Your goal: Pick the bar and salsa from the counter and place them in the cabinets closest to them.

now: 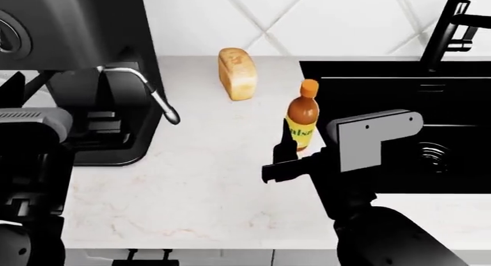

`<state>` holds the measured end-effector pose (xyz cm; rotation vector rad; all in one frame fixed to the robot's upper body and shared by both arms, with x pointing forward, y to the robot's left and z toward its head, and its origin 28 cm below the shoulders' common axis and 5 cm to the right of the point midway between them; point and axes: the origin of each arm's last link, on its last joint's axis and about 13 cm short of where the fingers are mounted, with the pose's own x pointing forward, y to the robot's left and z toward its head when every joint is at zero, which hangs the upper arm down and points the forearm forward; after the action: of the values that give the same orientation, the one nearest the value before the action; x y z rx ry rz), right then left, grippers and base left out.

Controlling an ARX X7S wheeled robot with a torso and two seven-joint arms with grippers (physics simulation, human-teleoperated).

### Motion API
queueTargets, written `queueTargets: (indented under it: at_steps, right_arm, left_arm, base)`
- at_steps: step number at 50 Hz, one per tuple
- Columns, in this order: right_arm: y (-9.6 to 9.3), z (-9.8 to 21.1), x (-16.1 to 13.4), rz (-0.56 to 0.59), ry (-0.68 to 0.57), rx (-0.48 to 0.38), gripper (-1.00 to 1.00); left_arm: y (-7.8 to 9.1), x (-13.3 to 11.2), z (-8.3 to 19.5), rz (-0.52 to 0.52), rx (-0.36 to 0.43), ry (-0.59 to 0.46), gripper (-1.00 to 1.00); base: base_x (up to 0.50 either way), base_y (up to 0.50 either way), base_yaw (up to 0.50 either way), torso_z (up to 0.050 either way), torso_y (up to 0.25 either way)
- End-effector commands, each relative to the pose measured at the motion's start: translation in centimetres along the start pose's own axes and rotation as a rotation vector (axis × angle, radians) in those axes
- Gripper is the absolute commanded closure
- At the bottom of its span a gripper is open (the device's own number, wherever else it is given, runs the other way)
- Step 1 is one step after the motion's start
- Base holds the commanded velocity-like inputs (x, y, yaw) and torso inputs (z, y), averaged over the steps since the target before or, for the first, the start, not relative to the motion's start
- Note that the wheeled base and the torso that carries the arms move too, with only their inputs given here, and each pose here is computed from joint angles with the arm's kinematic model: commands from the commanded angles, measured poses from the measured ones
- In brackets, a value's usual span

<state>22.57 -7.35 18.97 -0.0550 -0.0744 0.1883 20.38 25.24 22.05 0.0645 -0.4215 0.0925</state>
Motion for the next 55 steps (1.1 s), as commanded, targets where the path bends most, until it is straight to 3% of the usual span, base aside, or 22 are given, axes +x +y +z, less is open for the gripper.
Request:
queueTargets:
  at_steps: [1, 32, 46, 55]
  right_arm:
    - [-0.5, 1.7, -0.3, -0.02, -0.07, -0.052, 1.0]
    - [-0.7, 2.4, -0.4, -0.034, -0.105, -0.07, 1.0]
    - [-1.0, 3.2, -0.5, -0.048, -0.133, -0.086, 1.0]
    - [-1.2, 3.6, -0.4, -0.06, -0.167, -0.09, 1.0]
  left_arm:
    - [-0.2, 0.1, 0.1, -0.008, -0.002, -0.004, -1.0]
    - [-0.1, -0.1, 0.1, -0.01, -0.001, -0.004, -1.0]
    - [-0.1, 0.0, 0.2, -0.011, 0.001, -0.005, -1.0]
    - [-0.2, 0.1, 0.3, -0.014, 0.002, -0.007, -1.0]
  base:
    - [0.0, -0.49, 0.0, 0.0, 0.0]
    - [0.0, -0.5, 0.0, 0.0, 0.0]
    - [0.01, -0.36, 0.0, 0.001, 0.0]
    - [0.1, -0.02, 0.0, 0.0, 0.001]
